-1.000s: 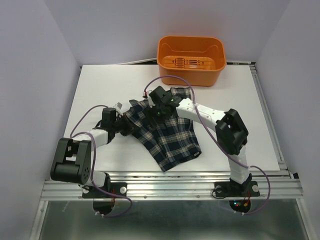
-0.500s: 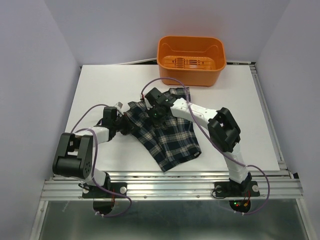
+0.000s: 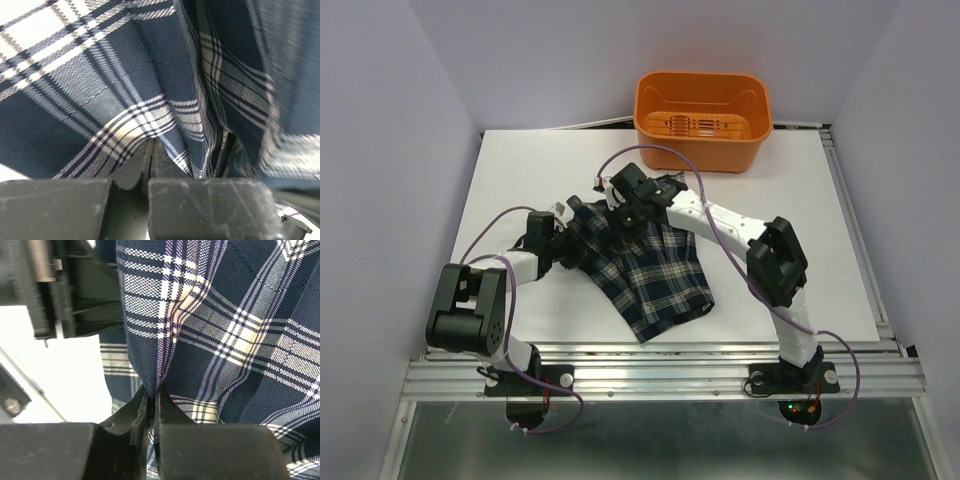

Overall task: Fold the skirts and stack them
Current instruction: Fold the skirt

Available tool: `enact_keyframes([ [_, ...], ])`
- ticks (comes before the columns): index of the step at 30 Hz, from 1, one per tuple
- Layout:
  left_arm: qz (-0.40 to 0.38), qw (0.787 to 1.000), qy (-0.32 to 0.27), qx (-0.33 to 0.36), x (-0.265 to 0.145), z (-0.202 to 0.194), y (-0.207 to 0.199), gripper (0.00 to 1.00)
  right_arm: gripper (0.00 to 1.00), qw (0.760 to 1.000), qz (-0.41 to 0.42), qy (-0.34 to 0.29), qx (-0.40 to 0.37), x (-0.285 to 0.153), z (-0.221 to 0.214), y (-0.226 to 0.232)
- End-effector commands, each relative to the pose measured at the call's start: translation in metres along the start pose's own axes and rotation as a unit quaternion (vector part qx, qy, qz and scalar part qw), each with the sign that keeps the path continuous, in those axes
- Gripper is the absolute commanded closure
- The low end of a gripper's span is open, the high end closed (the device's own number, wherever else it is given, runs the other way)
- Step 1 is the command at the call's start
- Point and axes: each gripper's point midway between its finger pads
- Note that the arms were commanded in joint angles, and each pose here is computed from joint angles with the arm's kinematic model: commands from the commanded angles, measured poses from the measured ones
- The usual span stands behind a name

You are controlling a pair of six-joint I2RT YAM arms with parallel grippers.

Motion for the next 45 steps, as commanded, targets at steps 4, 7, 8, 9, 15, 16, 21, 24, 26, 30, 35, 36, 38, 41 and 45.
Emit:
enact_keyframes([
  [4, 0.001, 1.0, -0.012, 0.015, 0.001, 0.014, -0.006, 1.0, 0.99, 0.994, 0.087, -0.062, 0.009, -0.047, 0.039, 0.049],
  [7, 0.004, 1.0, -0.011, 0.015, 0.003, 0.015, -0.005, 1.0, 0.99, 0.993, 0.107, -0.051, 0.021, -0.038, 0.038, 0.054],
  [8, 0.007, 1.0, -0.01, 0.014, 0.003, 0.014, -0.004, 1.0, 0.99, 0.992, 0.114, -0.047, 0.028, -0.035, 0.038, 0.056],
  [9, 0.01, 1.0, -0.008, 0.013, 0.005, 0.014, -0.002, 1.0, 0.99, 0.99, 0.13, -0.041, 0.033, -0.03, 0.038, 0.06],
  [15, -0.022, 1.0, 0.011, 0.016, -0.001, 0.02, -0.019, 1.0, 0.99, 0.988, 0.138, -0.029, 0.057, -0.013, 0.037, 0.05],
  [16, -0.029, 0.999, 0.02, 0.015, -0.004, 0.017, -0.023, 1.0, 0.99, 0.988, 0.135, -0.027, 0.065, -0.008, 0.035, 0.044],
  [21, -0.064, 0.997, 0.04, -0.005, -0.024, -0.003, -0.036, 1.0, 0.99, 0.987, 0.133, -0.021, 0.088, 0.006, 0.033, 0.014],
  [24, -0.069, 0.997, 0.046, -0.003, -0.039, -0.007, -0.045, 1.0, 0.99, 0.986, 0.137, -0.014, 0.094, 0.016, 0.021, 0.012],
  [26, -0.057, 0.997, 0.057, -0.007, -0.044, -0.014, -0.041, 1.0, 0.99, 0.986, 0.136, -0.007, 0.098, 0.021, 0.013, 0.011],
  [30, -0.003, 0.997, 0.064, -0.042, -0.045, -0.028, -0.013, 1.0, 0.99, 0.987, 0.128, -0.016, 0.099, 0.018, 0.017, 0.004],
  [35, 0.035, 0.995, 0.066, -0.066, -0.033, -0.026, 0.007, 1.0, 0.99, 0.988, 0.108, -0.034, 0.109, 0.005, 0.024, -0.014],
  [36, 0.041, 0.995, 0.065, -0.066, -0.031, -0.021, 0.007, 1.0, 0.99, 0.987, 0.103, -0.035, 0.114, 0.003, 0.024, -0.021],
  [38, 0.055, 0.994, 0.073, -0.066, -0.026, -0.019, 0.011, 1.0, 0.99, 0.987, 0.098, -0.036, 0.12, 0.001, 0.022, -0.027],
  [41, 0.08, 0.992, 0.079, -0.056, -0.011, -0.008, 0.02, 1.0, 0.99, 0.987, 0.096, -0.037, 0.124, -0.002, 0.02, -0.03],
  [45, 0.088, 0.989, 0.107, -0.048, 0.02, 0.005, 0.025, 1.0, 0.99, 0.984, 0.118, -0.044, 0.125, -0.01, 0.022, -0.021],
])
Point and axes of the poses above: each gripper's point midway between its finger pads, its own x axis out along the fingers, its own y axis along the line the jaws close on, z = x × y, and after that the axes turned 4 degrees about -x, right-handed
